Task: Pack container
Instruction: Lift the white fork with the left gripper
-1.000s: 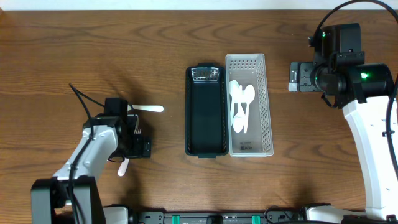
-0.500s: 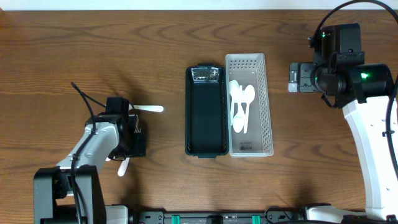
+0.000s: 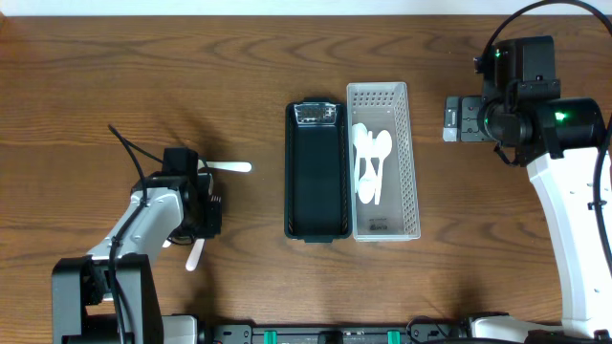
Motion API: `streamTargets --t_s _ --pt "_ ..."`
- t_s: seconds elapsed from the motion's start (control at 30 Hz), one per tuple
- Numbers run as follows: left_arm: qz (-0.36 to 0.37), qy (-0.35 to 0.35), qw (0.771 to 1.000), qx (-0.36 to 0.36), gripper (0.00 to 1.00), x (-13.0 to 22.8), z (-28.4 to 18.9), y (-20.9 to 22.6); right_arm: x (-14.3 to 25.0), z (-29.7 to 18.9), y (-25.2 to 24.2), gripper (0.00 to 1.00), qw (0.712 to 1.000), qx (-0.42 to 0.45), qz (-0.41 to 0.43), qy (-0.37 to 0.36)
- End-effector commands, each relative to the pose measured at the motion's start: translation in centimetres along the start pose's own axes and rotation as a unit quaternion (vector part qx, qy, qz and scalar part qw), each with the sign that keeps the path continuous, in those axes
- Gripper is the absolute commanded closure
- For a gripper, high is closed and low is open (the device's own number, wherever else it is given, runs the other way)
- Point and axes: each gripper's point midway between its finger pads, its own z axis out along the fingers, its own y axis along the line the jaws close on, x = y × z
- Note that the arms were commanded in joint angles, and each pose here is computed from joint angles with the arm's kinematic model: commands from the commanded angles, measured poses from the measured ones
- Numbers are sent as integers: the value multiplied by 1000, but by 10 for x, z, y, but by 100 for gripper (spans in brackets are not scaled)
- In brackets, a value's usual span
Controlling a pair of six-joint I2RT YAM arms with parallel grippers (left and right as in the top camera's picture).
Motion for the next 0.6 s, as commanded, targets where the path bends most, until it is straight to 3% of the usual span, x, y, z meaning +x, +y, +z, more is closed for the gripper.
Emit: streamTargets --t_s 0.0,0.2,0.37,0.57 --pt "-2 5 1000 6 77 0 6 -2 2 2 -2 5 1000 2 -1 5" --pt "-2 -9 1000 6 81 -7 5 -2 3 2 -2 4 1000 2 -1 6" --pt "-2 -14 1000 6 91 -9 5 -2 3 2 -2 4 1000 2 -1 7" --pt "-1 -20 1000 6 93 -13 4 -2 3 2 -2 4 1000 2 -1 6"
